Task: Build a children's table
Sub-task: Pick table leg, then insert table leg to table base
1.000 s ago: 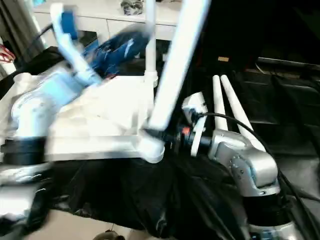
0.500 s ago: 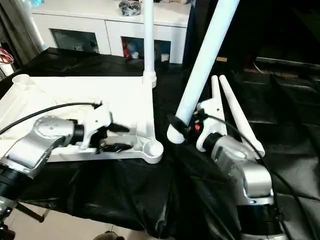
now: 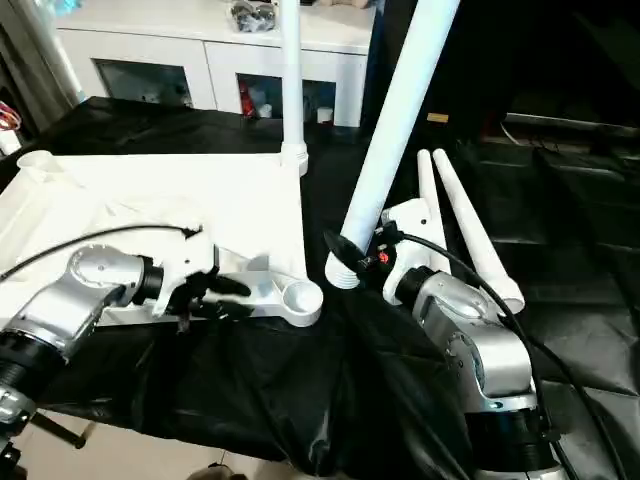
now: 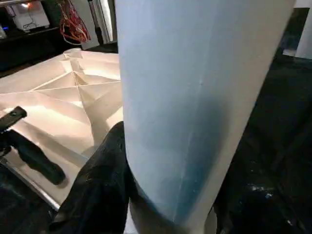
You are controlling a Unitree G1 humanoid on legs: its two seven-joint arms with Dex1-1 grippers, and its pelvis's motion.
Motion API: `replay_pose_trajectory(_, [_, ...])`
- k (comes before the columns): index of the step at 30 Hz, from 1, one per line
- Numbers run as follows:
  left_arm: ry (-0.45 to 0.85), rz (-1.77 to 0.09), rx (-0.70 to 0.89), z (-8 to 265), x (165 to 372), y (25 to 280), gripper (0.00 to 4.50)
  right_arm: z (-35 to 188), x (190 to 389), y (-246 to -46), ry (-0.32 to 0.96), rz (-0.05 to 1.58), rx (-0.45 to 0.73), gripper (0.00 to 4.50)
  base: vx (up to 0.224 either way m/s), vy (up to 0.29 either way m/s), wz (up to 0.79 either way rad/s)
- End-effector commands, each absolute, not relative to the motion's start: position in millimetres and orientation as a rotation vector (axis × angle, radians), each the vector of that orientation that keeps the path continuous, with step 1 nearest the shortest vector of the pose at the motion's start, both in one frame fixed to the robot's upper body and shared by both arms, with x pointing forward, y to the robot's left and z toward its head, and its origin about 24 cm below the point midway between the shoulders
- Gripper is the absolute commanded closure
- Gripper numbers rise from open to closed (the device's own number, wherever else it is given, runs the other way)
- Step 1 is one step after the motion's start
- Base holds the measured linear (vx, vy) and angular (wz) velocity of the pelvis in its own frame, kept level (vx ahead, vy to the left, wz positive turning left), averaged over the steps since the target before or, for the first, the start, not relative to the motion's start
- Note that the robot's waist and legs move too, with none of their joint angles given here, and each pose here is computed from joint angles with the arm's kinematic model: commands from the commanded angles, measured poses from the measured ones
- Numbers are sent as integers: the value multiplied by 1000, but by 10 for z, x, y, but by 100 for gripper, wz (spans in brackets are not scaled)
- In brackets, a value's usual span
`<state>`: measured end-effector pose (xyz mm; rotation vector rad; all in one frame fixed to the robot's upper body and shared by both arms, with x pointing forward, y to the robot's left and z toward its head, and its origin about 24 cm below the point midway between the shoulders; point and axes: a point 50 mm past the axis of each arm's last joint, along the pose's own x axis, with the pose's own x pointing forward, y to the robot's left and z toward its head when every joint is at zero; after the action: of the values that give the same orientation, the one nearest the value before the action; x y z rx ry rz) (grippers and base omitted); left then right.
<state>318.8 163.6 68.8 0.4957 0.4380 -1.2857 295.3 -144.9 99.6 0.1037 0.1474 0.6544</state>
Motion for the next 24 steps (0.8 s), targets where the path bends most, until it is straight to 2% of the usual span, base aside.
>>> replay_pose_trajectory(1, [437,-1293,529,712,3220,1620,317,1036,2945,-1443,122,661,86,262,0,0,0])
replay_pose_trajectory(3, [455,-1299,532,690,3220,1638,353,1034,2944,-1438,122,665,85,262,0,0,0])
replay_pose_trajectory(6, [467,-1311,509,666,3217,1654,359,1029,2946,-1437,122,667,86,262,0,0,0])
replay_pose_trajectory(8, [466,-1313,494,667,3219,1656,393,1029,2946,-1436,122,668,86,262,0,0,0])
replay_pose_trajectory(12, [481,-1318,515,651,3218,1687,410,1030,2950,-1429,122,671,85,262,0,0,0])
replay_pose_trajectory(14, [493,-1319,530,633,3216,1711,434,1032,2954,-1426,122,674,85,262,0,0,0])
replay_pose_trajectory(21, [480,-1326,482,647,3219,1688,449,1043,2965,-1423,122,685,85,262,0,0,0])
replay_pose_trajectory(24, [428,-1367,414,659,3184,1487,450,1046,2955,-1372,134,733,83,262,0,0,0])
